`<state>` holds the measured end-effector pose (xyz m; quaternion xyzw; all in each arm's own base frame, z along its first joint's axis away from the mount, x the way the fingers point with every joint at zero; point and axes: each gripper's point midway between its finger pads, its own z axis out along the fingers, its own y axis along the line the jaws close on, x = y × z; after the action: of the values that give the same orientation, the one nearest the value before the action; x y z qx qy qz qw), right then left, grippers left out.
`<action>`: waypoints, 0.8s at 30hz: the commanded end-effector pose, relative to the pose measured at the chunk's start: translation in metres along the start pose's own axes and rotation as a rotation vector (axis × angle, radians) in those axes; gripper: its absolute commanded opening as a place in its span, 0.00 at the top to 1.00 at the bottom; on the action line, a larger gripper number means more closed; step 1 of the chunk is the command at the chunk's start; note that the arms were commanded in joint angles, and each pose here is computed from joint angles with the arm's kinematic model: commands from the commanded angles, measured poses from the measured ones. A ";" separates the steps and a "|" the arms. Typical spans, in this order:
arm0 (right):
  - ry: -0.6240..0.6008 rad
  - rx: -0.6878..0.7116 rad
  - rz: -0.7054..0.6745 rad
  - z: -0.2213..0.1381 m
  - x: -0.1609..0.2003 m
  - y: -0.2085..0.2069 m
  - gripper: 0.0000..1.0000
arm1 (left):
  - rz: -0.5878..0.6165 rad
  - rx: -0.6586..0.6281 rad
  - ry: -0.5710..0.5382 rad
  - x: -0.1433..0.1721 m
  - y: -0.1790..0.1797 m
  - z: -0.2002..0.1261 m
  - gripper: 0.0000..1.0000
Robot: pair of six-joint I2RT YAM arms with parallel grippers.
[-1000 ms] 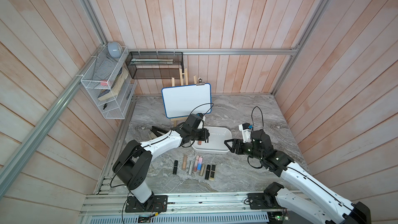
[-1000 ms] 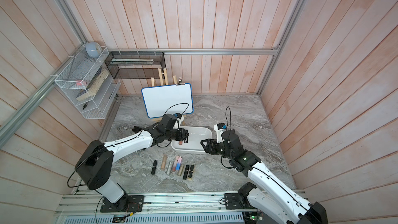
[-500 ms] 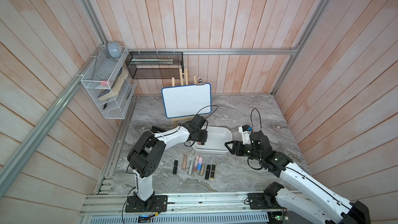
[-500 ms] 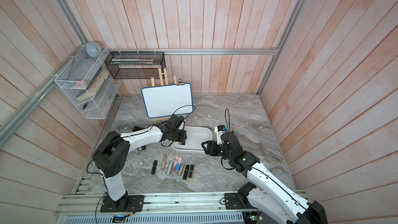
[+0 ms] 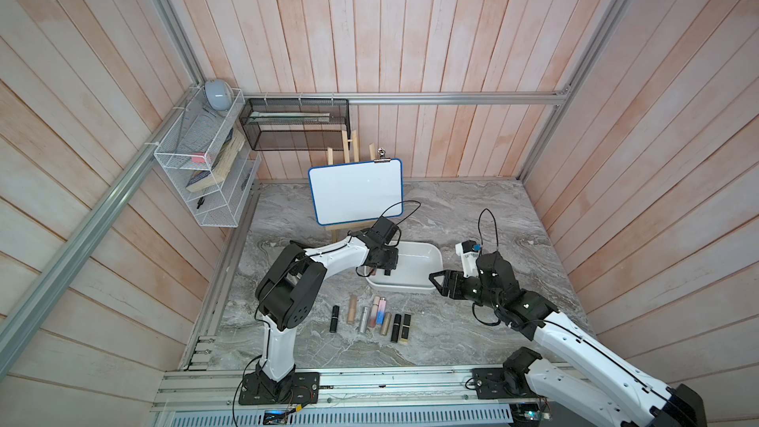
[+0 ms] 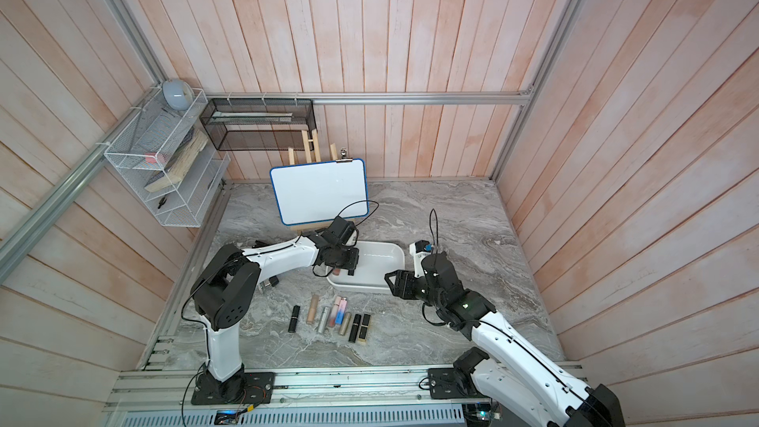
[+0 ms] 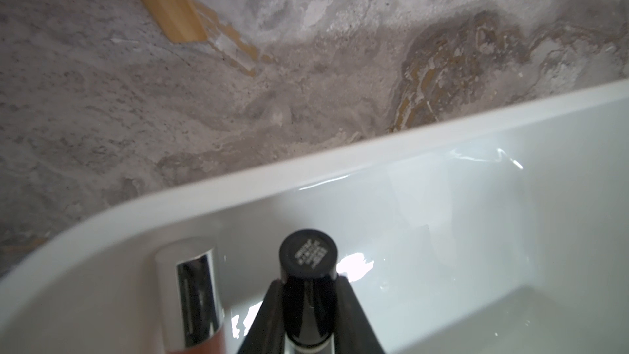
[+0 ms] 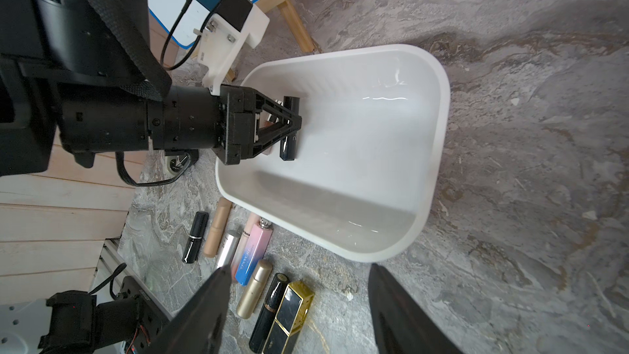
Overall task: Put the lipstick into the storage box
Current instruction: Place the lipstick in the storage box.
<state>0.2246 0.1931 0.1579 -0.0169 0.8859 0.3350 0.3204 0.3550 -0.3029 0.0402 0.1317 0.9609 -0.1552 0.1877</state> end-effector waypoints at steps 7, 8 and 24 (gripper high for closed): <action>-0.005 -0.007 0.008 -0.002 0.001 0.000 0.32 | 0.024 -0.060 0.037 0.008 0.010 0.011 0.62; -0.005 -0.006 0.008 -0.002 0.001 -0.001 0.32 | 0.024 -0.060 0.036 0.007 0.010 0.010 0.62; 0.030 -0.007 0.016 0.002 0.009 0.000 0.32 | 0.007 0.052 -0.125 -0.028 -0.017 -0.046 0.53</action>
<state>0.2235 0.1934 0.1593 -0.0165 0.8845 0.3385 0.3206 0.3555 -0.2992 0.0543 0.1328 0.9590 -0.1503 0.2002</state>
